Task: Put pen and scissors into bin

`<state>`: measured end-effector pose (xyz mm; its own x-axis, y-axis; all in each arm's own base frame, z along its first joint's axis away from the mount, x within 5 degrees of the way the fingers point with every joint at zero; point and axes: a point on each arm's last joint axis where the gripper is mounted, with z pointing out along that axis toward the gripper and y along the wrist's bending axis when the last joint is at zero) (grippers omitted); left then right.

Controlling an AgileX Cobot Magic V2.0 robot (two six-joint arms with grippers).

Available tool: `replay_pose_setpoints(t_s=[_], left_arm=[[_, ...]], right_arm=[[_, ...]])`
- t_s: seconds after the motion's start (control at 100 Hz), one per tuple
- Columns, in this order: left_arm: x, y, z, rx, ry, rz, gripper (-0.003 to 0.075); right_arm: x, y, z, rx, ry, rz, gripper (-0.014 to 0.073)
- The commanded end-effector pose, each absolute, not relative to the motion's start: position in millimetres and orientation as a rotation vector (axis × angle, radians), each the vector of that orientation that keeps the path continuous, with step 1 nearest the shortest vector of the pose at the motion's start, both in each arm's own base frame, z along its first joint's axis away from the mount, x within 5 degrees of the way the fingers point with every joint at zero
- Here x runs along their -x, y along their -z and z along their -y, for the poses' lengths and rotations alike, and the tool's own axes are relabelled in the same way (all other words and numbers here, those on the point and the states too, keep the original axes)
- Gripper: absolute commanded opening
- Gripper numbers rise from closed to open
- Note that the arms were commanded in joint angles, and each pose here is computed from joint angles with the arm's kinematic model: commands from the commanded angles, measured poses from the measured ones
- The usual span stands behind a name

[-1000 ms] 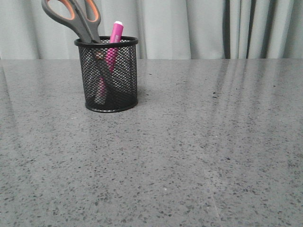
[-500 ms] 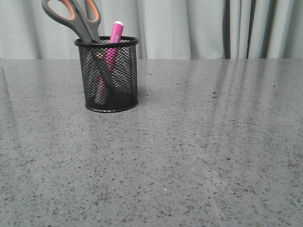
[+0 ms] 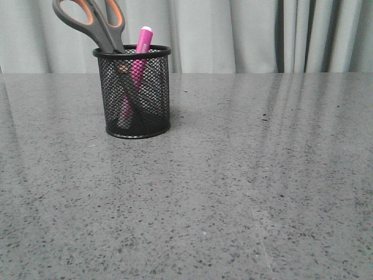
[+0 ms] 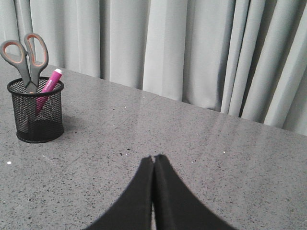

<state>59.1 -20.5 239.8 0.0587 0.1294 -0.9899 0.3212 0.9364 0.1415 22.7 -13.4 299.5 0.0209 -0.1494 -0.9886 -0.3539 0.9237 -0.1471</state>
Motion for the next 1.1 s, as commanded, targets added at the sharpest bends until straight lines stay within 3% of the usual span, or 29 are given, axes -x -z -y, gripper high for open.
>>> replay_pose_setpoints(t_s=[0.0, 0.16, 0.35, 1.09], left_arm=[[-60.1, -235.7, 15.5, -0.273, 0.100, -1.387, -0.0019], [-59.7, -201.2, 9.7, -0.210, 0.036, -1.483, -0.0019], [-53.0, -173.2, 7.6, -0.169, 0.044, -1.777, -0.0019], [-53.2, -174.0, 7.2, -0.161, 0.040, -1.769, -0.0019]], right_arm=[[-17.7, -312.0, 15.8, 0.401, -0.156, -1.449, -0.0059], [-17.7, -312.0, 15.8, 0.401, -0.156, -1.449, -0.0059], [-17.7, -312.0, 15.8, 0.401, -0.156, -1.449, -0.0059], [-17.6, -312.0, 15.7, 0.400, -0.158, -1.450, -0.0059]])
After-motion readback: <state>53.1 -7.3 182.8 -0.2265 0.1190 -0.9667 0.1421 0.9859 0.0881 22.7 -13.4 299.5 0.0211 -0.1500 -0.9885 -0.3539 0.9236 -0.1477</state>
